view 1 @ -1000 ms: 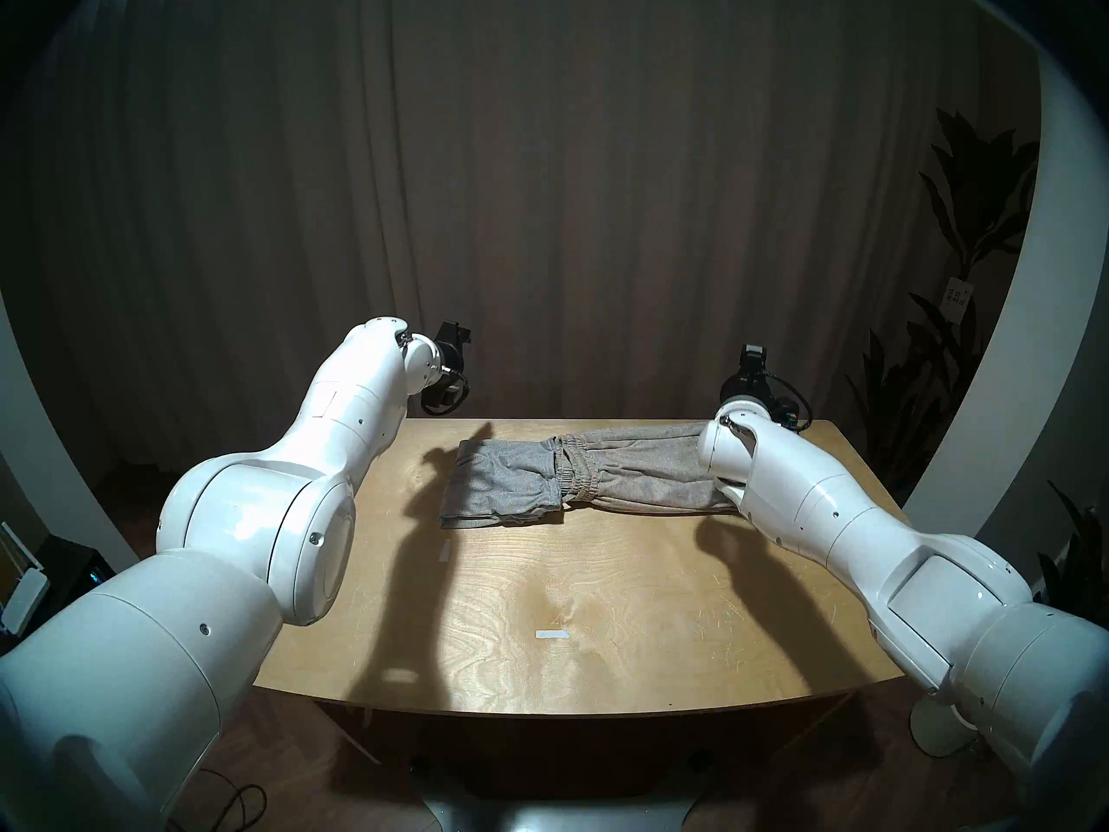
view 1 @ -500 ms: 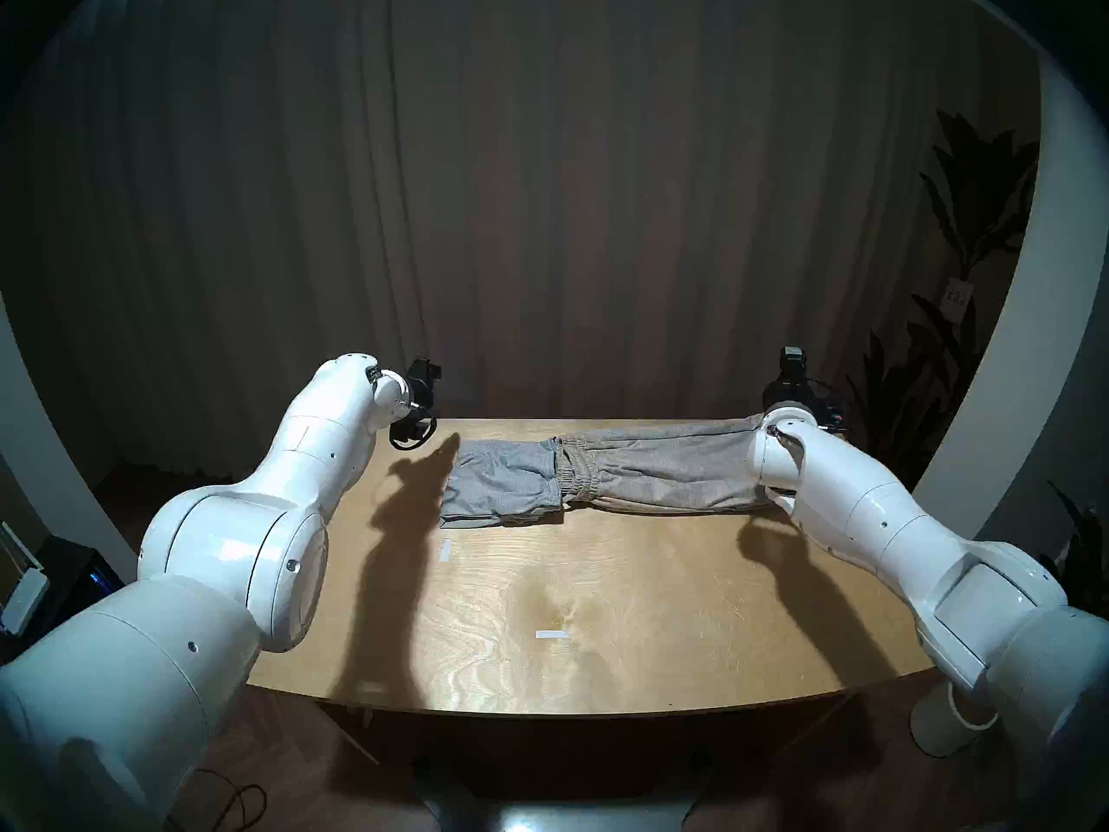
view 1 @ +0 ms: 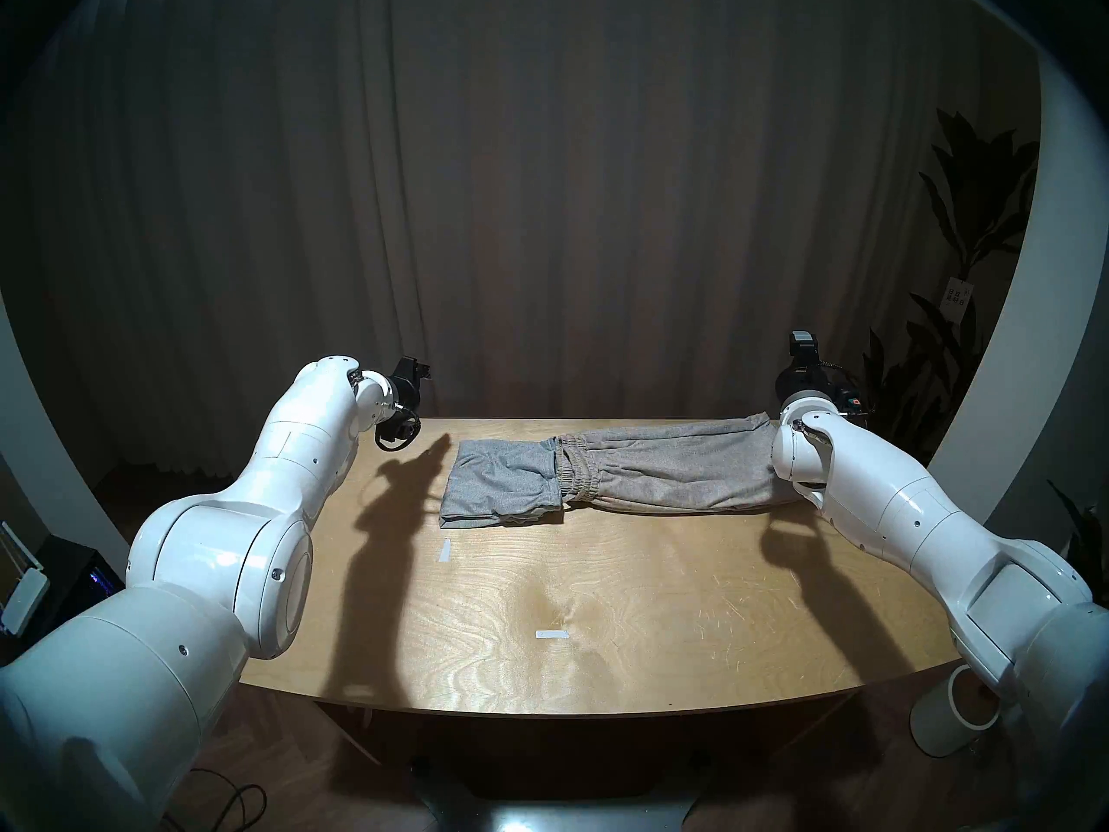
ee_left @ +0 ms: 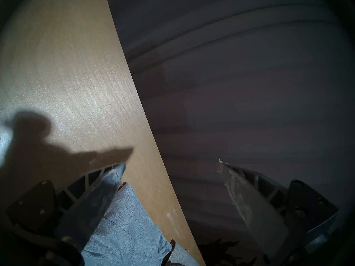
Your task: Fold pants twice and stack them
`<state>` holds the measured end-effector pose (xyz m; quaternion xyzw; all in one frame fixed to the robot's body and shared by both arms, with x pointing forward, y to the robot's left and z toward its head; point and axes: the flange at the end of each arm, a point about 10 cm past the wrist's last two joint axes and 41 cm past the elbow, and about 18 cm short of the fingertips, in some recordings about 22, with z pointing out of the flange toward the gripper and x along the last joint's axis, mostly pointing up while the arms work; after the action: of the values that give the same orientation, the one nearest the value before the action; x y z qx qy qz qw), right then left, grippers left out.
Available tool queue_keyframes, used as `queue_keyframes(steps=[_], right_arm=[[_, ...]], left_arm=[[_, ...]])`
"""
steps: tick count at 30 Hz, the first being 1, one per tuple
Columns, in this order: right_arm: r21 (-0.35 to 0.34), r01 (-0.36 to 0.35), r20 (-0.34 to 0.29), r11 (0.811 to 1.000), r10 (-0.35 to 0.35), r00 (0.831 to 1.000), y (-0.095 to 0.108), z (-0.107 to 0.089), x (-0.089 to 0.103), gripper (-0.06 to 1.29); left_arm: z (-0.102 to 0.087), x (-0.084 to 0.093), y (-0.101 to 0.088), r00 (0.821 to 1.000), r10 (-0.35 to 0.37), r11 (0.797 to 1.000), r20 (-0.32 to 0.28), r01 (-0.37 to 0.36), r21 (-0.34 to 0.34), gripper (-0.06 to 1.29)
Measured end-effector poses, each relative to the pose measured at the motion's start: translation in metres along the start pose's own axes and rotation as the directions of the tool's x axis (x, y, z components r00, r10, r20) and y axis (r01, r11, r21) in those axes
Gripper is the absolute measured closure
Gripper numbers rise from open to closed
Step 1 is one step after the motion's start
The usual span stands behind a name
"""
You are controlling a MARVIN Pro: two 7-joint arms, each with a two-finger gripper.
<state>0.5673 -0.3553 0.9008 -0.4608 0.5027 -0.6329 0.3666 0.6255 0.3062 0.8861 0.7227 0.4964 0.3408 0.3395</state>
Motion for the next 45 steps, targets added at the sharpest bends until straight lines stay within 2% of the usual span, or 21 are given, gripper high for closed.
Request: queue_keyframes(steps=[14,25,35,43,45], right_arm=[[-0.076,0.086,0.156,0.993,-0.073,0.985,0.034,-0.026,-0.003,0.00],[-0.089,0.135,0.240,0.987,-0.111,0.964,0.035,-0.036,0.005,0.00],[-0.096,0.171,0.308,0.981,-0.134,0.942,0.031,-0.043,0.016,0.00],[-0.123,0.211,0.372,0.970,-0.152,0.916,0.040,-0.055,0.023,0.00],[-0.136,0.226,0.400,0.964,-0.156,0.903,0.045,-0.062,0.024,0.00]], left_arm=[[-0.012,0.013,0.009,0.999,-0.026,0.995,0.046,0.030,-0.096,0.03],[-0.019,0.019,-0.001,0.994,-0.039,0.990,0.102,0.052,-0.133,0.03],[-0.024,0.023,-0.012,0.988,-0.048,0.985,0.146,0.071,-0.157,0.03],[-0.028,0.026,-0.019,0.983,-0.057,0.980,0.175,0.089,-0.180,0.03],[-0.030,0.027,-0.022,0.981,-0.060,0.977,0.184,0.095,-0.189,0.03]])
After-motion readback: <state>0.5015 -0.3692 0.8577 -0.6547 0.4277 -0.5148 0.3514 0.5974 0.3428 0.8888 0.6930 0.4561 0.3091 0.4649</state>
